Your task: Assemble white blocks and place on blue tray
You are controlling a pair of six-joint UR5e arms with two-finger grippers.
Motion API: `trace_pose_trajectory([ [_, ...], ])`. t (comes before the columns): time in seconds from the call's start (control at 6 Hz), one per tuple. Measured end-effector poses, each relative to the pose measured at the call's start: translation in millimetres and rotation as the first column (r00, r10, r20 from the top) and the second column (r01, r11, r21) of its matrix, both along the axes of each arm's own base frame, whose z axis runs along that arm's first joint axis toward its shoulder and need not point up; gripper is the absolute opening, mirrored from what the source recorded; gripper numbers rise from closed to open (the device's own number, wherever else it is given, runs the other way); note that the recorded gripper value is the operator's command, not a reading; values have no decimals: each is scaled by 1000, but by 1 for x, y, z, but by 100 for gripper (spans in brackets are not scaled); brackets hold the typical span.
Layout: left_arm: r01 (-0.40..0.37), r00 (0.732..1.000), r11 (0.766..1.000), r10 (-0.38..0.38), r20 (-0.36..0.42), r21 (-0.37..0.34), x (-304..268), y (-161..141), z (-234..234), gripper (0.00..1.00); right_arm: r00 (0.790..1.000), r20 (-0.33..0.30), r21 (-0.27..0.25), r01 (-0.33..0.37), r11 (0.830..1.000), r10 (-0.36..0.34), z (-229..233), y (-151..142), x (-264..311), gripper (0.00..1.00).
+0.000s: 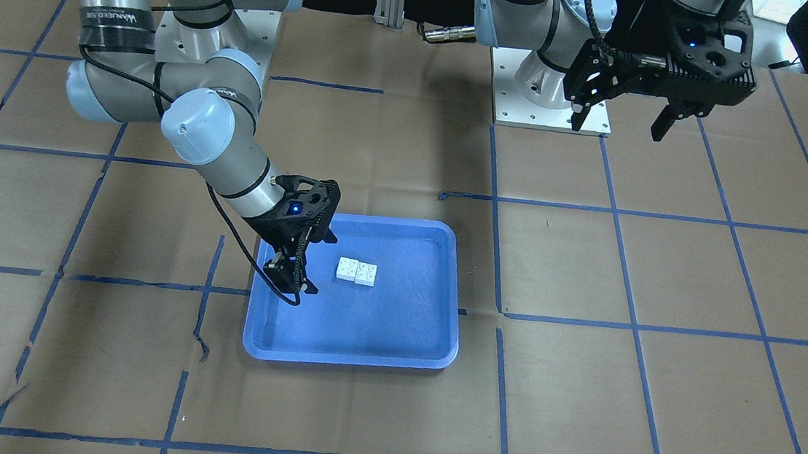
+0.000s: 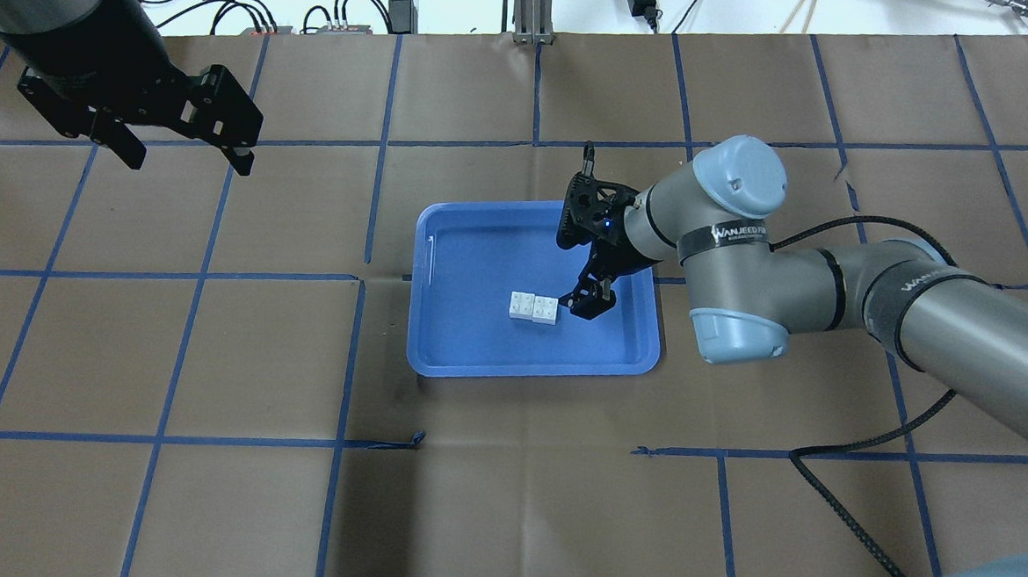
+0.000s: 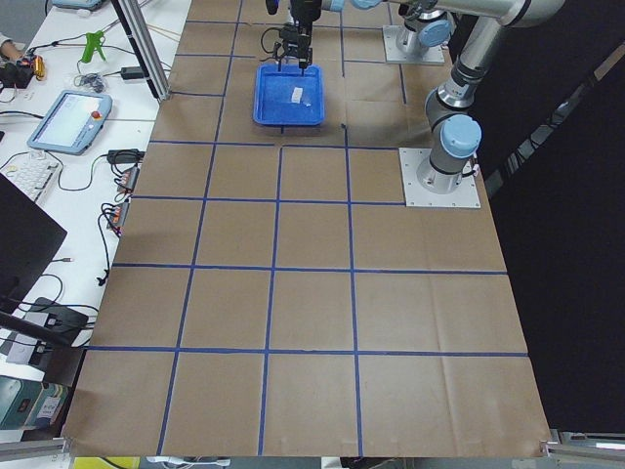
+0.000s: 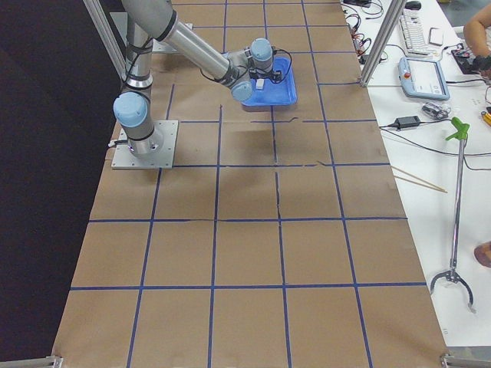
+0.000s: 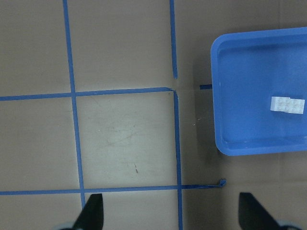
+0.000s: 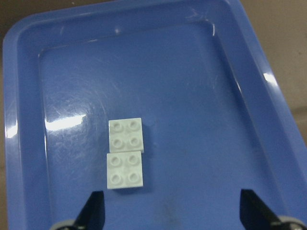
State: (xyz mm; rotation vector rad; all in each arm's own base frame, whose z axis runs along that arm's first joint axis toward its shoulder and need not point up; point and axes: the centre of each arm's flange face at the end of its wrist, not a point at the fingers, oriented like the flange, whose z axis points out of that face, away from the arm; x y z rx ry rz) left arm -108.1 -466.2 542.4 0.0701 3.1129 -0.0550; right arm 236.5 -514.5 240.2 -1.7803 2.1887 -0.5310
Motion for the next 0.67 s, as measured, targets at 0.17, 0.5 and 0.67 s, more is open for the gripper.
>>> trace_pose_trajectory([
  [0.17,0,1000,1000,0,0,0,0,0,0,99,998,-44,64,58,996,-55,38,-11,-15,100],
  [0.5,1,1000,1000,-1,0,-1,0,0,0,99,948,-156,183,302,935,-276,116,-27,-63,100],
  [0.67,0,1000,1000,0,-1,-1,0,0,1,99,873,-223,175,474,863,-434,153,-31,-84,100],
])
